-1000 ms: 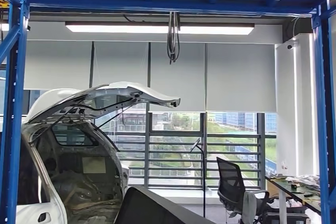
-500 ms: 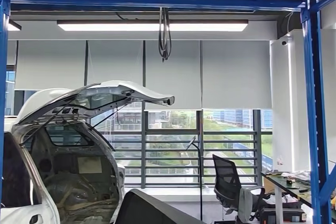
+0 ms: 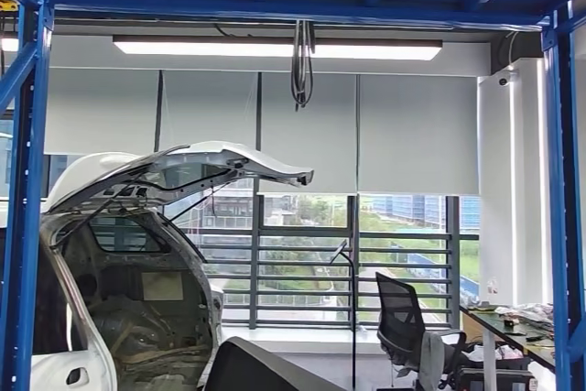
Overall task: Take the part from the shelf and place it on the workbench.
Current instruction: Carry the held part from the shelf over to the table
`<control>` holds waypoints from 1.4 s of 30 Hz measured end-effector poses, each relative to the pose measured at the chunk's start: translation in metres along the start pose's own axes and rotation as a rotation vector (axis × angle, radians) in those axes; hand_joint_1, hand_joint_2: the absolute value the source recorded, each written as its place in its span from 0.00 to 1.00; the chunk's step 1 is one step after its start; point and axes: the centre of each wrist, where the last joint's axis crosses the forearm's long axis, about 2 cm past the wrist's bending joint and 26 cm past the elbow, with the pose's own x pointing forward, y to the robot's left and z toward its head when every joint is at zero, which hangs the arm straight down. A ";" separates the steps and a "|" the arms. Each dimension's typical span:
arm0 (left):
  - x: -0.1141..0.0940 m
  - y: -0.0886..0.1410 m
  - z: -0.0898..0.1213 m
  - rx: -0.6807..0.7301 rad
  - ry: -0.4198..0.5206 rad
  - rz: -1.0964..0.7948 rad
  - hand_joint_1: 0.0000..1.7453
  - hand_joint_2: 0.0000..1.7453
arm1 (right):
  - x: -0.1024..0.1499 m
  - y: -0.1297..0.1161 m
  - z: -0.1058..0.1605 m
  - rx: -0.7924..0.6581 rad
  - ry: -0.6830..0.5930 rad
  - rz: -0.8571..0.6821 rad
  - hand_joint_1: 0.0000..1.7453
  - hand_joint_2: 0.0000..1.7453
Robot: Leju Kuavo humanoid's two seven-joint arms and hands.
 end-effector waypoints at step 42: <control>-0.004 0.030 0.003 0.046 0.028 -0.056 0.00 1.00 | -0.002 0.002 -0.002 0.015 -0.028 -0.013 1.00 1.00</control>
